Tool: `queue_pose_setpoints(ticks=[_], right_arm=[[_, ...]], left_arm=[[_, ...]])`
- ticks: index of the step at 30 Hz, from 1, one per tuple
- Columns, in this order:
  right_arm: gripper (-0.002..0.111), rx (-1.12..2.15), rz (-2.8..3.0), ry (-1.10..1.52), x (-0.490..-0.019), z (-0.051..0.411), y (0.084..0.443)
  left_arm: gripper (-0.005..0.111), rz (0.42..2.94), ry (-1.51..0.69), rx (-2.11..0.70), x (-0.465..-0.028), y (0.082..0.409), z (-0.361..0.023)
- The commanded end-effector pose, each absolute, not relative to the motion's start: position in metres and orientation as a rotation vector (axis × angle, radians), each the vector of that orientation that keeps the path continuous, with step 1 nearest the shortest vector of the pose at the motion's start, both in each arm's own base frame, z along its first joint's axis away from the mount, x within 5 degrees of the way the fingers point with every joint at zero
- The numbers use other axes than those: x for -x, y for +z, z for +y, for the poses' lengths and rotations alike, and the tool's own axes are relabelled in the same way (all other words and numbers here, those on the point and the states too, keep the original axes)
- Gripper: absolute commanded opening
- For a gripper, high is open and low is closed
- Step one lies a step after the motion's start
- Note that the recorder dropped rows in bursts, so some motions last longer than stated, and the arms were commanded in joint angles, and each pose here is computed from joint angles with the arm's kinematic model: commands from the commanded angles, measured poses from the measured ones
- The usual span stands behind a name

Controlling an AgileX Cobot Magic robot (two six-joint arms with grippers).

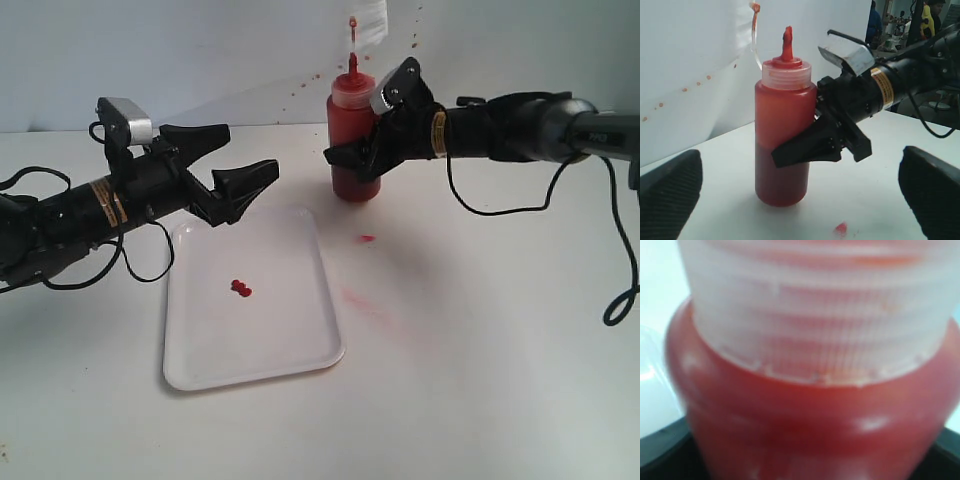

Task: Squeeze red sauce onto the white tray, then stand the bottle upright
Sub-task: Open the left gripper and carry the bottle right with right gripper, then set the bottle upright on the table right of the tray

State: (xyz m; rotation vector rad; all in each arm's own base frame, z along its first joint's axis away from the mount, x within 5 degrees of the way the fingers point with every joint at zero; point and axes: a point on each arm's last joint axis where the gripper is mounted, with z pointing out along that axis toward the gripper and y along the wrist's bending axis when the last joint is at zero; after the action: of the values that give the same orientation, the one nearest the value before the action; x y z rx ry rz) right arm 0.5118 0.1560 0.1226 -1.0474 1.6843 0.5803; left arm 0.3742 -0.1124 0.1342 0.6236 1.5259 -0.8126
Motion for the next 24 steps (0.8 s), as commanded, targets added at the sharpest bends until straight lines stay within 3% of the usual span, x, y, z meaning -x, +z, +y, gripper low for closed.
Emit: queue_pose_setpoints(ticks=[1,10,12,15,19,21,24], right_arm=[[0.000,0.939,1.643,0.593,-0.519,0.152,0.119],[0.000,1.005,1.636,0.591,-0.516,0.154,0.113],[0.006,1.003,1.636,0.599,-0.516,0.154,0.113],[0.028,0.975,1.656,0.624,-0.516,0.154,0.113],[0.077,0.915,1.692,0.673,-0.516,0.154,0.114],[0.096,0.851,1.715,0.713,-0.517,0.154,0.115],[0.105,0.827,1.704,0.773,-0.515,0.156,0.126]], left_arm=[[0.105,1.495,-0.820,-0.616,-0.374,0.141,-0.115],[0.105,1.495,-0.820,-0.616,-0.374,0.141,-0.115],[0.105,1.495,-0.820,-0.616,-0.374,0.141,-0.115],[0.105,1.495,-0.820,-0.616,-0.374,0.141,-0.115],[0.105,1.495,-0.820,-0.616,-0.374,0.141,-0.115],[0.105,1.495,-0.820,-0.616,-0.374,0.141,-0.115],[0.105,1.494,-0.818,-0.617,-0.374,0.141,-0.115]])
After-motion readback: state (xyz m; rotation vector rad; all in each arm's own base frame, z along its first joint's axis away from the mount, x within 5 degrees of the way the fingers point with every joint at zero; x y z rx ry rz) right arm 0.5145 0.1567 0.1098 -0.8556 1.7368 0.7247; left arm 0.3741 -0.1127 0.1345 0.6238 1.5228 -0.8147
